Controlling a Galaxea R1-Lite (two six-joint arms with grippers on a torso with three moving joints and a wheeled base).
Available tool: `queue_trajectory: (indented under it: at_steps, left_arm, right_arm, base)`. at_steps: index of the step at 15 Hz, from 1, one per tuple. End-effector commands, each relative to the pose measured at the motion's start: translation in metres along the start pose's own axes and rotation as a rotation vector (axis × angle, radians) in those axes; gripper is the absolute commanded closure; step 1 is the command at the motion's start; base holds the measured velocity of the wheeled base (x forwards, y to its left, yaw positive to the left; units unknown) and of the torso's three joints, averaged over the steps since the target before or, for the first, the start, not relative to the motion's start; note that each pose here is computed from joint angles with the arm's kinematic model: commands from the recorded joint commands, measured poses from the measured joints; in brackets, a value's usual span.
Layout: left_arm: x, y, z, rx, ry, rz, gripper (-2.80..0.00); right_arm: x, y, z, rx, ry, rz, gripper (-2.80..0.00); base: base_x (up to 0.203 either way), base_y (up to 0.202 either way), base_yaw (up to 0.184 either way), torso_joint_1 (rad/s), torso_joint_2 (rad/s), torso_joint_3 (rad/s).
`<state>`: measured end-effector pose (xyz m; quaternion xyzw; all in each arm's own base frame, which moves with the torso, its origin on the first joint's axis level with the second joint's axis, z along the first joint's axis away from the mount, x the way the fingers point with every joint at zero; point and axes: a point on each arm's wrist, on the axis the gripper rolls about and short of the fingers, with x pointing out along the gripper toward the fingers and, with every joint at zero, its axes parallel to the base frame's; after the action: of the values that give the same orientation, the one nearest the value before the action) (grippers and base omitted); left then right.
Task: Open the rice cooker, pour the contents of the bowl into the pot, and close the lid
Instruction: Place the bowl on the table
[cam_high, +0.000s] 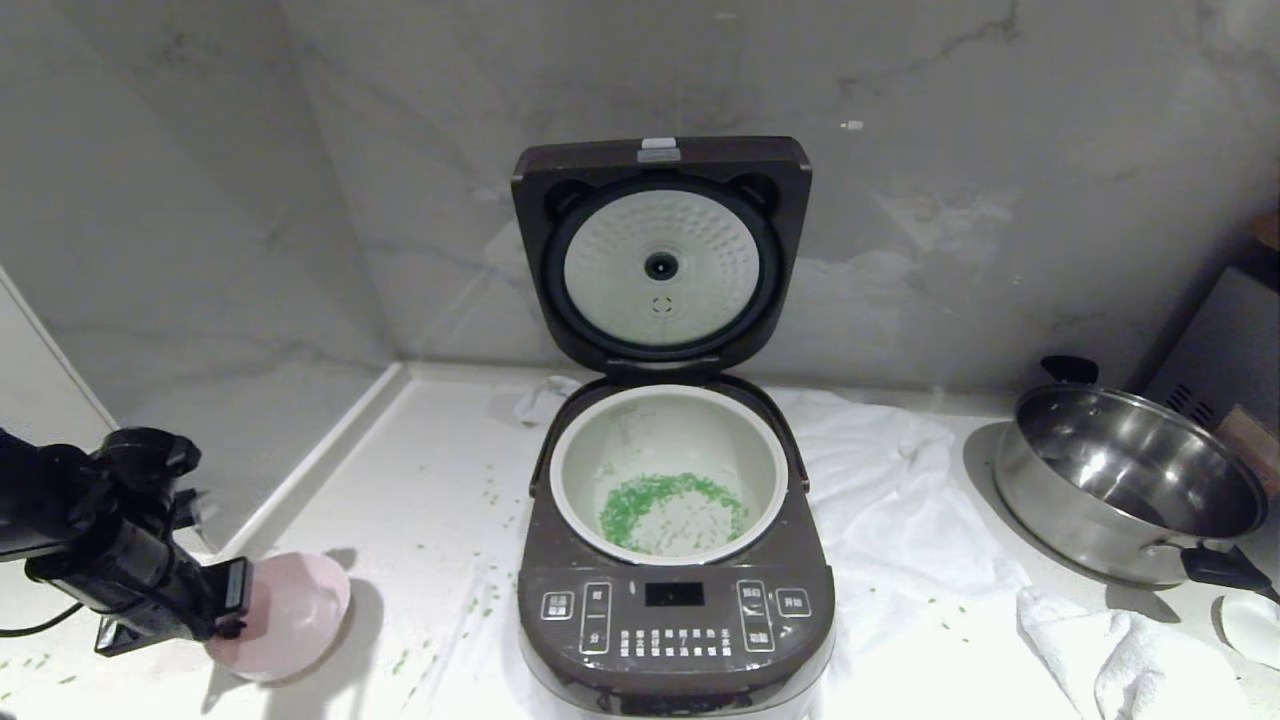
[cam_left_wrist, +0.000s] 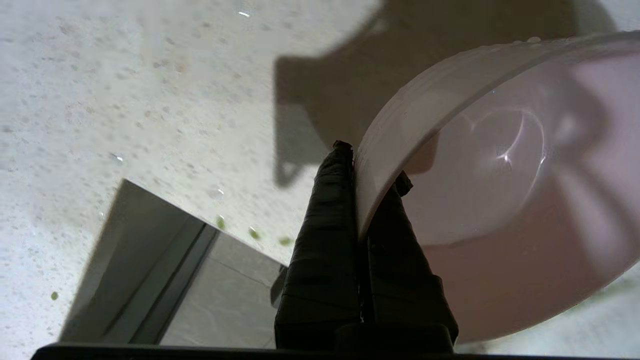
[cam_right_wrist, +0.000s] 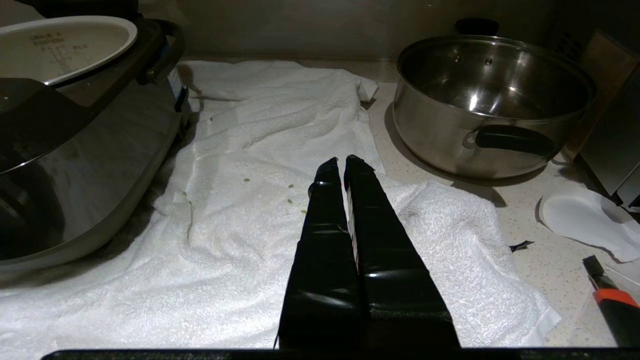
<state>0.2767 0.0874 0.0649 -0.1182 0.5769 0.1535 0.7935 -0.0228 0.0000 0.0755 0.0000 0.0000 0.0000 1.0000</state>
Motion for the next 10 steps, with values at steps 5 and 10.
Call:
queue_trajectory:
  at_steps: [5,10]
  left_arm:
    - [0.065,0.041,0.008,-0.104,0.075,0.048,0.00]
    - [0.062,0.059,0.018,-0.155,0.036,0.059,-2.80]
  right_arm:
    - [0.000,0.000,0.000,0.000,0.000,0.000,0.00]
    - [0.000,0.000,0.000,0.000,0.002,0.000,0.00]
  base:
    - [0.000,0.000,0.000,0.000,0.00,0.000]
    - [0.000,0.000,0.000,0.000,0.00,0.000]
